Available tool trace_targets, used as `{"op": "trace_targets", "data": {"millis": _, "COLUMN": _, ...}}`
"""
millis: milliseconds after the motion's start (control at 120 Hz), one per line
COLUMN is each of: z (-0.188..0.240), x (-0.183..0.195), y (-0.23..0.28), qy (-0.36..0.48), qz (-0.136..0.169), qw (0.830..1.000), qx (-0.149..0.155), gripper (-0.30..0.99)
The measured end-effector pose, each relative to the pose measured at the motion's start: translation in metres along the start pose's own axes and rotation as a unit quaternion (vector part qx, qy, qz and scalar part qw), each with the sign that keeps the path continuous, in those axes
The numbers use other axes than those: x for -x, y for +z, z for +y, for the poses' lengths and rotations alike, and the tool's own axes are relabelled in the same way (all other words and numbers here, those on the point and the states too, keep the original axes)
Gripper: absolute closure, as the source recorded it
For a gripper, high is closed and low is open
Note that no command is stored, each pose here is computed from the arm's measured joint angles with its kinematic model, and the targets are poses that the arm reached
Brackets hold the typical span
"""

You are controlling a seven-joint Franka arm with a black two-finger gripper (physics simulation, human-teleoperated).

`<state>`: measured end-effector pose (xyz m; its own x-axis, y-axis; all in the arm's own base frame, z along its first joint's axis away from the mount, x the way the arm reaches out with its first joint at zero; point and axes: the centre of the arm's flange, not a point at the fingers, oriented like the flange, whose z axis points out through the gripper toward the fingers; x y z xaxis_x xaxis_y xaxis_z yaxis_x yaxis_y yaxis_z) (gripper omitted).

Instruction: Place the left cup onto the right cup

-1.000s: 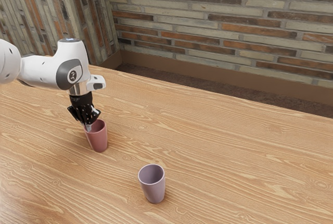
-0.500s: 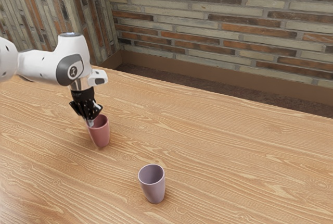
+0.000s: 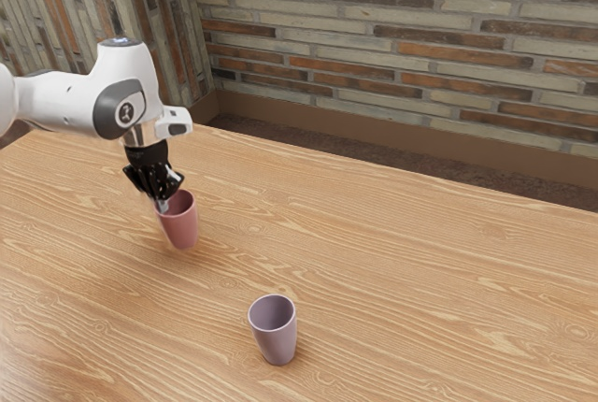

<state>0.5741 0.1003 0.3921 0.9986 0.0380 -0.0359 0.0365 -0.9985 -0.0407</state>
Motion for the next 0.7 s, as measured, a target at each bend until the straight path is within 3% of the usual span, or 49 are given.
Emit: {"op": "trace_targets", "data": {"millis": 700, "z": 0.049, "x": 0.029, "y": -0.043, "qy": 0.042, "qz": -0.004, "qw": 0.999, "qx": -0.006, "gripper": 0.79}}
